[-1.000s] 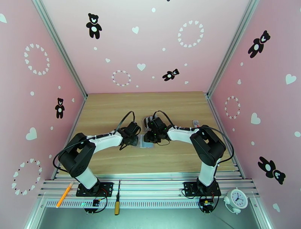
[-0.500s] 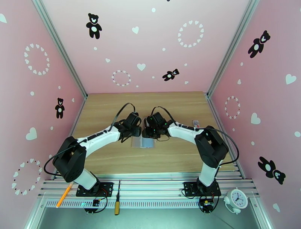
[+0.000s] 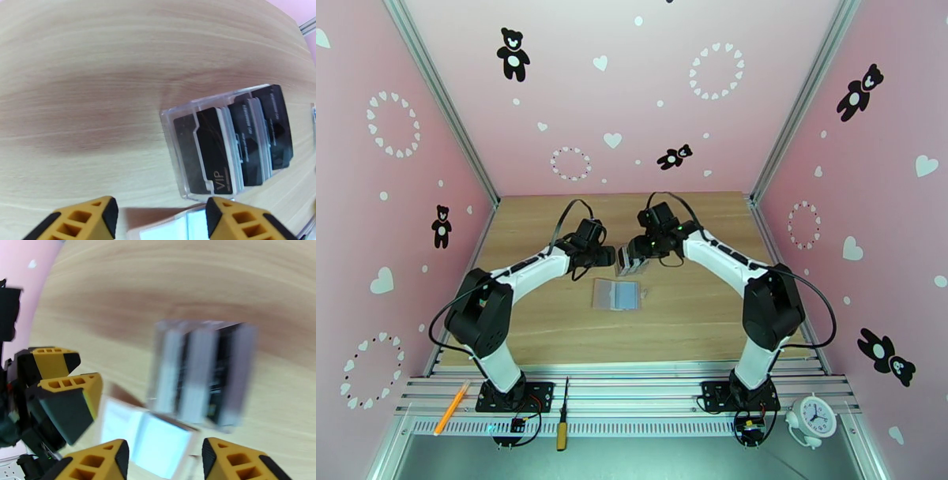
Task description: Put the credit cards into the card holder
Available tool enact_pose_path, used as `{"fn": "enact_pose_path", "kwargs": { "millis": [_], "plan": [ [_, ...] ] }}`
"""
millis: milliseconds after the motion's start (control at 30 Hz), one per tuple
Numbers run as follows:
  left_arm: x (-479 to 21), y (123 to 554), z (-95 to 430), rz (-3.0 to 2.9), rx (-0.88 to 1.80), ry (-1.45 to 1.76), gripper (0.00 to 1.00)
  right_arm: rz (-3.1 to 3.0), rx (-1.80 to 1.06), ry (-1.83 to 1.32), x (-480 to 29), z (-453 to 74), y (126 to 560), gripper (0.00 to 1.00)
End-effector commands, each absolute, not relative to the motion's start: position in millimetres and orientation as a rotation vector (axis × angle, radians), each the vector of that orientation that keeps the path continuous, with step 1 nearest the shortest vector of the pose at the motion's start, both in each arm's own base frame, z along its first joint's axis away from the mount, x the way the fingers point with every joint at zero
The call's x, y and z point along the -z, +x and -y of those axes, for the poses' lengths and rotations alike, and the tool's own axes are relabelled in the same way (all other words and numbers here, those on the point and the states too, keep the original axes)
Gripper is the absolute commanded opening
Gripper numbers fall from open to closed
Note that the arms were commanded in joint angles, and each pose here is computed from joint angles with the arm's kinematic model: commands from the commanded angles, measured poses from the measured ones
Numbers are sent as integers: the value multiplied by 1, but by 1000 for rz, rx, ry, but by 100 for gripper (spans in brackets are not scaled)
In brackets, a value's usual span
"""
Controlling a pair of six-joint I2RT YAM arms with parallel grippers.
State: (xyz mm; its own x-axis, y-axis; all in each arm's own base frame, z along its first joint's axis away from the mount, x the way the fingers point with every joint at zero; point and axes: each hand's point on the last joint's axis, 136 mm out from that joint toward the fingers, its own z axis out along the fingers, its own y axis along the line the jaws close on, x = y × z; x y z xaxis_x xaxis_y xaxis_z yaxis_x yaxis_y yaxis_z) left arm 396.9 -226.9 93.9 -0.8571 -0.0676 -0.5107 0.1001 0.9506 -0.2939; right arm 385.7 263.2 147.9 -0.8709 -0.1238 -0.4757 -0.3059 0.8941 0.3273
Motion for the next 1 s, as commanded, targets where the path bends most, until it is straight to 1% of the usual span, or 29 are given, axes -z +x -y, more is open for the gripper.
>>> {"fn": "enact_pose_path", "kwargs": {
  "millis": [0,267,433,567,800,967],
  "plan": [
    [-103,407,249,-2545,568,30,63,-2656,-410,-372,-134,-249,389,55],
    [-91,419,263,-2571,663,12,59,-2654,-256,-380,-127,-238,406,53],
    [-80,424,264,-2589,675,-4,52,-2651,-208,-395,-127,-238,411,51],
    [-73,425,268,-2610,690,0,49,-2655,-151,-418,-123,-238,413,51],
    [-63,424,271,-2628,707,-9,46,-2662,-87,-464,-114,-241,413,50],
    [-54,424,271,-2639,712,-15,44,-2646,25,-525,-111,-245,414,50]
  ]
}}
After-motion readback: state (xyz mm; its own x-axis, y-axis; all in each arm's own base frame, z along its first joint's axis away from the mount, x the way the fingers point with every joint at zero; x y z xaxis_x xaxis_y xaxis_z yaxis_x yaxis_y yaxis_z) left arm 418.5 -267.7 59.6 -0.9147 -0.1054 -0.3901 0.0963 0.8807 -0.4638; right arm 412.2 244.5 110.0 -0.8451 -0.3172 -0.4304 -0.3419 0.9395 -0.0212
